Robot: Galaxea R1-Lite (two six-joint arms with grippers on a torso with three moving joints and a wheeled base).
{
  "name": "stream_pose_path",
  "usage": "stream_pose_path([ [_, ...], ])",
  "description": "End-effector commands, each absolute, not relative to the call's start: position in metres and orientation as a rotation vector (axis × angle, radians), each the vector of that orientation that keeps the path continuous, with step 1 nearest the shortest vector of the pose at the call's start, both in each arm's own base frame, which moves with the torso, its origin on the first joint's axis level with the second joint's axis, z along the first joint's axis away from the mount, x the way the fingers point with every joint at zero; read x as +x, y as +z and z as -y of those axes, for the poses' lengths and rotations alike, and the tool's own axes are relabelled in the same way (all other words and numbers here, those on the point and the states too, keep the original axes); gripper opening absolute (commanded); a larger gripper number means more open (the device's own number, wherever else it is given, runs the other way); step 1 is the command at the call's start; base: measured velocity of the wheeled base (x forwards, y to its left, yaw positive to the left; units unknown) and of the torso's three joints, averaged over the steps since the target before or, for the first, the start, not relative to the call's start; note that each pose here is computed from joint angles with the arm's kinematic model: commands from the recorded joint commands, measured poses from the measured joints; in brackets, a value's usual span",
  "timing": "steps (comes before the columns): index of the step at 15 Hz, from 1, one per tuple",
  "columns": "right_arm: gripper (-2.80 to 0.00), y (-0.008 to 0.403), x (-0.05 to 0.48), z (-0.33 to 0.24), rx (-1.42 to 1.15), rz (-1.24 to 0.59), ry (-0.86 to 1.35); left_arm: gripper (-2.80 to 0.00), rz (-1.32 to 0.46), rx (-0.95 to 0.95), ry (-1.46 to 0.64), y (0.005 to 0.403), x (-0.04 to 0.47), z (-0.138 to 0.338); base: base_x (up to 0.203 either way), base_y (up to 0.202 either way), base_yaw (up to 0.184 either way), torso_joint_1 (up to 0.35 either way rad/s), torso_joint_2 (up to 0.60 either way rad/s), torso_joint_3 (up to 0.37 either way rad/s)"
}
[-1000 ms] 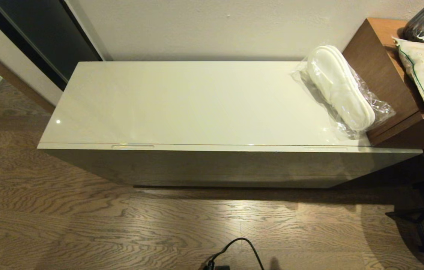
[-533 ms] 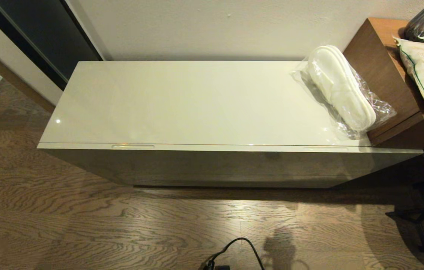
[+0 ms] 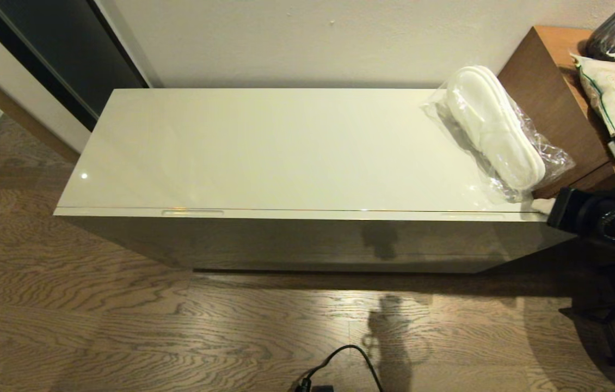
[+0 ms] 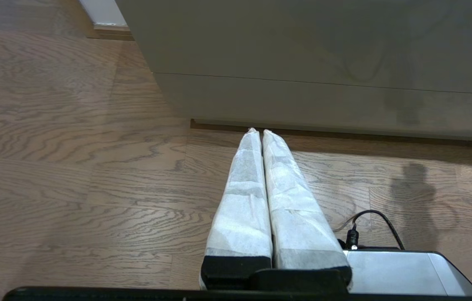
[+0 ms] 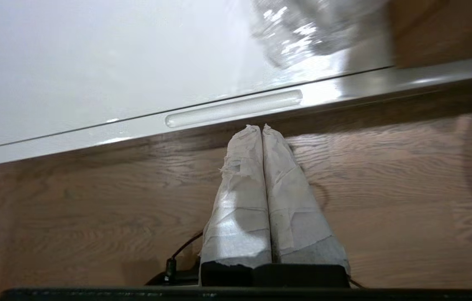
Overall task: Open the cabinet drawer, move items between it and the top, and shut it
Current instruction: Open the drawer
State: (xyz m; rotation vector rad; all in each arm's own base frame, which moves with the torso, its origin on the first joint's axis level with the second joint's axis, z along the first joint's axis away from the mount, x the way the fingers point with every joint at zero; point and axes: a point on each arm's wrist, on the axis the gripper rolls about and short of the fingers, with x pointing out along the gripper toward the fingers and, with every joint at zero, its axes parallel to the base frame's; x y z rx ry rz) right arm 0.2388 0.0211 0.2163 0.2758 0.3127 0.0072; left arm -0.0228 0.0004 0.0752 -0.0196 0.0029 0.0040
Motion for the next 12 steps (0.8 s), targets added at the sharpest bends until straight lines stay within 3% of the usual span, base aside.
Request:
stream_pose_path([
  [1, -2.80, 0.177, 0.275, -0.039, 0.277, -0.410, 0.011, -2.80, -0.005, -0.020, 0.005, 0.075, -0.023, 0.000, 0.000, 0.000, 0.000, 0.000, 0.00, 0.000],
  [5, -2.80, 0.140, 0.305, -0.071, 0.332, -0.406, -0.006, -2.80, -0.005, -0.020, 0.005, 0.075, -0.023, 0.000, 0.000, 0.000, 0.000, 0.000, 0.00, 0.000],
  [12, -2.80, 0.154, 0.322, -0.077, 0.381, -0.305, -0.030, -2.80, -0.005, -0.020, 0.005, 0.075, -0.023, 0.000, 0.000, 0.000, 0.000, 0.000, 0.00, 0.000],
])
